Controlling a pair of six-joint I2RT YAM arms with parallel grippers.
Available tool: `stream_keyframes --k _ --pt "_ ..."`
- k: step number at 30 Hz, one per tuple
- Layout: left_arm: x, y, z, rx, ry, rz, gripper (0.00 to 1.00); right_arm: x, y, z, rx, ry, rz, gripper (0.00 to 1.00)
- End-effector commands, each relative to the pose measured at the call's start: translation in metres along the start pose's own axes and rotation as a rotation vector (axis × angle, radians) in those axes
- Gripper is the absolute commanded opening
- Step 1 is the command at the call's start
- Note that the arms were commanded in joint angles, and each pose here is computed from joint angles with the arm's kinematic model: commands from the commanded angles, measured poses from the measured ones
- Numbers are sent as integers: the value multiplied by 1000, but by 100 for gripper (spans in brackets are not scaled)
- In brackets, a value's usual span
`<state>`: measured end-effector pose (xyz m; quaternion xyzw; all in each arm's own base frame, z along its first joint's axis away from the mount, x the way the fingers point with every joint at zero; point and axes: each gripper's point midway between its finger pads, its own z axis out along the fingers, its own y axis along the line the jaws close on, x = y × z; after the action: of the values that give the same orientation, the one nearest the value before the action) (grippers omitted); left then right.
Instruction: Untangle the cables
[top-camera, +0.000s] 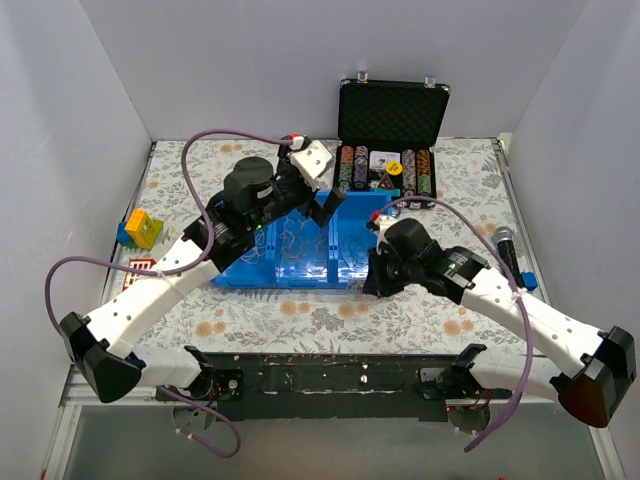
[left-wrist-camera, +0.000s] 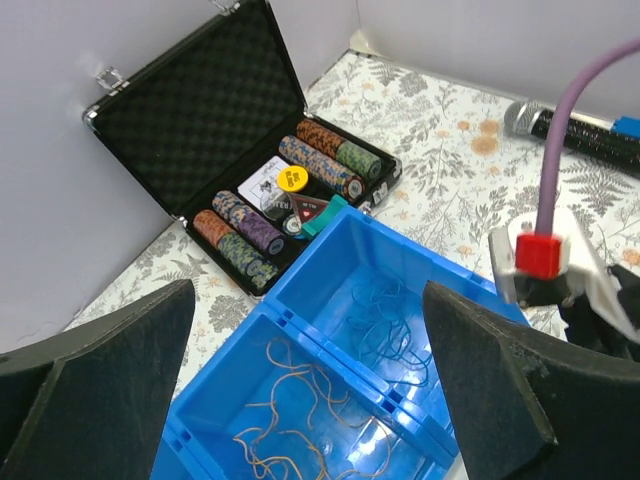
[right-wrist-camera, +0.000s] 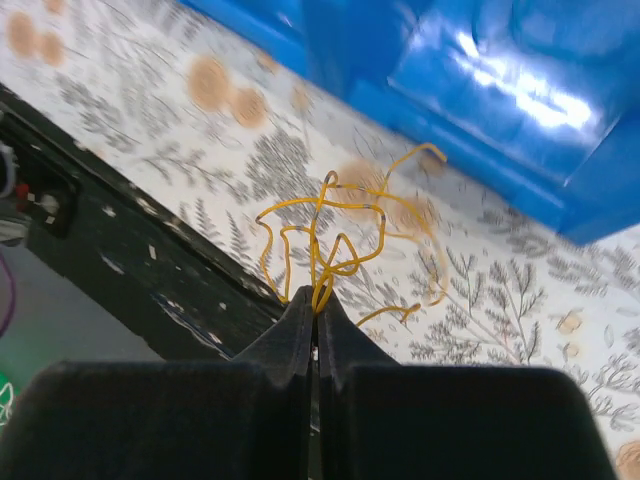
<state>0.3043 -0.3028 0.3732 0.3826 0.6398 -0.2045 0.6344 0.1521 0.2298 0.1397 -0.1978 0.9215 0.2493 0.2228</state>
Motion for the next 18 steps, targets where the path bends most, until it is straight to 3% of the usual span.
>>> stream_keyframes --k 1,8,18 --pt "-31 13 -28 -71 -85 -26 98 -57 34 -40 -90 -173 -107 1" --pt "-35 25 -42 -152 -110 -82 98 -118 61 -54 -116 -292 -190 1" --pt "-39 35 -47 -196 -138 -162 98 -202 78 1 -131 -363 -199 1"
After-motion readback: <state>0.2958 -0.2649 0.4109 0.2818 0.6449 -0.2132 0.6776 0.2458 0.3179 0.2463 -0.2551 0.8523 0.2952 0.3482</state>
